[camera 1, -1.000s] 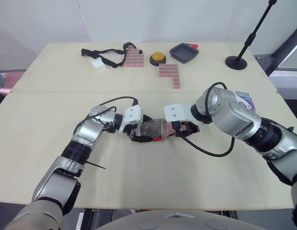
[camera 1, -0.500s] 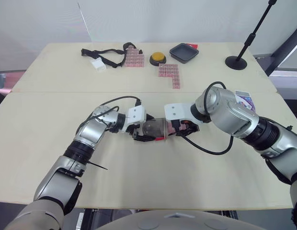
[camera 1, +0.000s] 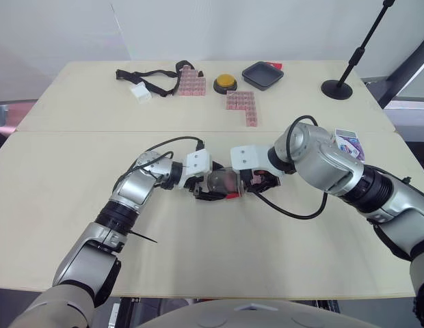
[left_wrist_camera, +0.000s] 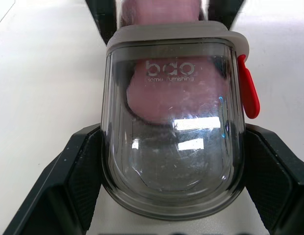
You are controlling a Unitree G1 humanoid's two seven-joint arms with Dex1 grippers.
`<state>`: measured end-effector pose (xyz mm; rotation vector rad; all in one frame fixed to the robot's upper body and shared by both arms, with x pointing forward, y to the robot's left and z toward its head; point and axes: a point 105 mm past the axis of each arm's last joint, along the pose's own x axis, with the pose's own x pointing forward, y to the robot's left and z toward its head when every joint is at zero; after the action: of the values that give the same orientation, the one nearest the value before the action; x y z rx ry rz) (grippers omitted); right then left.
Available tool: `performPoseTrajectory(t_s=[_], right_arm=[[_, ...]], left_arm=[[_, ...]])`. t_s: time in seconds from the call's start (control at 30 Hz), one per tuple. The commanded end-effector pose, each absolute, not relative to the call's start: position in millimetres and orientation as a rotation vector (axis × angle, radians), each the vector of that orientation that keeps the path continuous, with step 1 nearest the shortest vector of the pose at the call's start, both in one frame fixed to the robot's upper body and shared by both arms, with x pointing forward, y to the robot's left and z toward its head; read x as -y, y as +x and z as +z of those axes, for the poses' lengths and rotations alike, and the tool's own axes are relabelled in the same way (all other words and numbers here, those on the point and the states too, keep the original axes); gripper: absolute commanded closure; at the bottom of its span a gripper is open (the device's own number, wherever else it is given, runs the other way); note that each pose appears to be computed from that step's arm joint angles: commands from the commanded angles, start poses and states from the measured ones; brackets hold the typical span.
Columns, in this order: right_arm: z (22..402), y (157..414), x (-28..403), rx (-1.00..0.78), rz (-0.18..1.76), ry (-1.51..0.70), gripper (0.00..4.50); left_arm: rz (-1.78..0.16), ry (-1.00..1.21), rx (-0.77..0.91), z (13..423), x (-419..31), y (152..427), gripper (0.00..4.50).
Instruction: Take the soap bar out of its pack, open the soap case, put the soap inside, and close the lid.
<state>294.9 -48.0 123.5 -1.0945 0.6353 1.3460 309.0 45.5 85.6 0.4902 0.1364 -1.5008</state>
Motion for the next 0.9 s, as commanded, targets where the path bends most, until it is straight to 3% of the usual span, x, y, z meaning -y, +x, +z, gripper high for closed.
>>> performPoseTrajectory(t_s=[0.03,0.47,0.6,0.9], right_arm=[[137.4,294.9,48.7,-0.574,1.337,-1.094,0.02],[143.1,302.5,78.8,-0.485,1.259,-0.996,0.02],[144.8,302.8,89.5,-0.4,1.254,-0.889,1.1],[139.9,291.2,86.2,-0.297,1.297,-0.774,4.15]], left_arm=[[-1.491,0.502,-0.086,98.1,-46.3,312.3,1.02],[-1.496,0.544,-0.069,100.3,-54.5,315.7,1.02],[-1.51,0.527,-0.04,106.0,-55.8,314.4,1.02],[-1.542,0.513,-0.03,109.0,-59.1,311.3,1.02]])
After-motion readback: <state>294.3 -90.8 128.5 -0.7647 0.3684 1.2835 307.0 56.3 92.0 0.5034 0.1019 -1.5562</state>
